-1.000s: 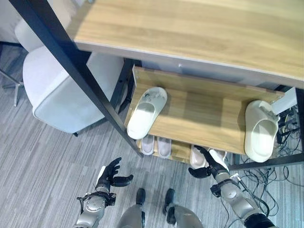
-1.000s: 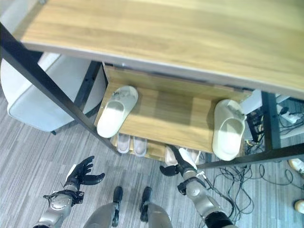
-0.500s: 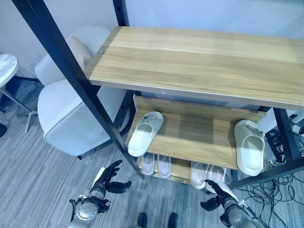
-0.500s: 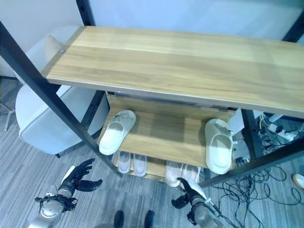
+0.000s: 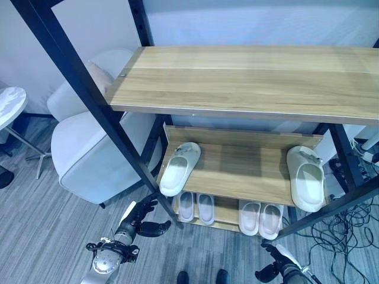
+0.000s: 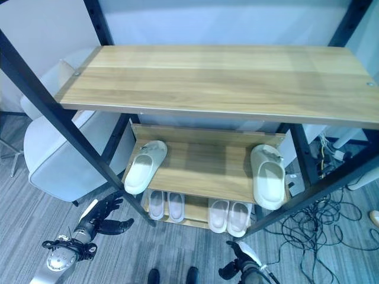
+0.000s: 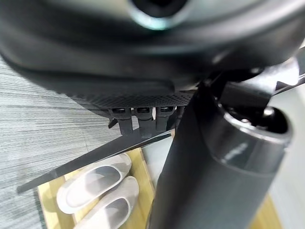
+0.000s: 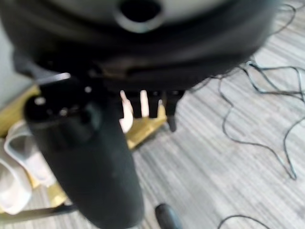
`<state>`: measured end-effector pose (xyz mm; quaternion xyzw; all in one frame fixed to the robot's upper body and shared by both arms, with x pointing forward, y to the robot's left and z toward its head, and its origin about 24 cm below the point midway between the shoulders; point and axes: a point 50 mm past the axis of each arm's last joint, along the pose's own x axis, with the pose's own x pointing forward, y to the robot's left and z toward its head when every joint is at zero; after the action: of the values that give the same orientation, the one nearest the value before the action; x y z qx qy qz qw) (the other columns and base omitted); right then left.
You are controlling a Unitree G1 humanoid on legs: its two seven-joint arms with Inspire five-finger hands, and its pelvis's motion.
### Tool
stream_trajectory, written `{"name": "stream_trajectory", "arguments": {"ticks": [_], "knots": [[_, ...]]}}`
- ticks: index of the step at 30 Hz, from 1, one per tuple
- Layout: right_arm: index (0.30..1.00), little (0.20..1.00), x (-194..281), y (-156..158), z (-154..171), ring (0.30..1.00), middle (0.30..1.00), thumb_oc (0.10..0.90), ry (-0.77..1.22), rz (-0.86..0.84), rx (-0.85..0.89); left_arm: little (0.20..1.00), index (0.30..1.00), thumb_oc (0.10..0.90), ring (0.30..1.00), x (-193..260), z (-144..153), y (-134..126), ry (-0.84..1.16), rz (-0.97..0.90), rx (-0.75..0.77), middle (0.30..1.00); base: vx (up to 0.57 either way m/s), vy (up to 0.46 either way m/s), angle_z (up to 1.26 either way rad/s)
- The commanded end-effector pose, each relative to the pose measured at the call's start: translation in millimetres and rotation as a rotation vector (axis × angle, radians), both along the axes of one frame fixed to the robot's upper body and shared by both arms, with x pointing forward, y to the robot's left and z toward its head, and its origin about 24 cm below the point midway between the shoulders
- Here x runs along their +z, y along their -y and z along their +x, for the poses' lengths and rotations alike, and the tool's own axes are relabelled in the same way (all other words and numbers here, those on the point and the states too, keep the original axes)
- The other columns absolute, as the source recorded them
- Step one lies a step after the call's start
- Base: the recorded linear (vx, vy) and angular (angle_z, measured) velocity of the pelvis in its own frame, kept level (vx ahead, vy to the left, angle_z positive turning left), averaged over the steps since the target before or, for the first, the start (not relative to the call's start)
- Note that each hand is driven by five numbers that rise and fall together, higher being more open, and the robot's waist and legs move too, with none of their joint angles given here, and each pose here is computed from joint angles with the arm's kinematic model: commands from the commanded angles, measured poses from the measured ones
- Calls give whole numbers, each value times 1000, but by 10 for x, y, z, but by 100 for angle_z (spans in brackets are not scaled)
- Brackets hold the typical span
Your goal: Arrange the slippers neatly on the shoe rack.
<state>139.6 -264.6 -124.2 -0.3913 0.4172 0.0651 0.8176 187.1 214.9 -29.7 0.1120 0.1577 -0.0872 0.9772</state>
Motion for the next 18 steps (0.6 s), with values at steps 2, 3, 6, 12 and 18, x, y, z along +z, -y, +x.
{"name": "stream_trajectory", "arguments": {"ticks": [2,3,6,12,18], "knots": [[900,900,42,-74,78,900,900,800,57,4,35,900,900,800,900,552,233,-124,282,-60,32,900,55,-14,-1],[900,900,39,-79,74,900,900,800,58,6,33,900,900,800,900,580,236,-128,297,-62,39,900,45,-5,-1],[900,900,24,-94,54,900,900,800,53,8,28,900,900,800,900,647,264,-114,336,-84,63,900,11,1,0],[900,900,18,-117,41,900,900,800,49,15,36,900,900,800,900,701,285,-90,358,-92,54,900,0,0,0],[900,900,-26,-155,-11,900,900,800,17,20,42,900,900,800,900,936,308,-52,449,-199,36,900,0,0,0]]}}
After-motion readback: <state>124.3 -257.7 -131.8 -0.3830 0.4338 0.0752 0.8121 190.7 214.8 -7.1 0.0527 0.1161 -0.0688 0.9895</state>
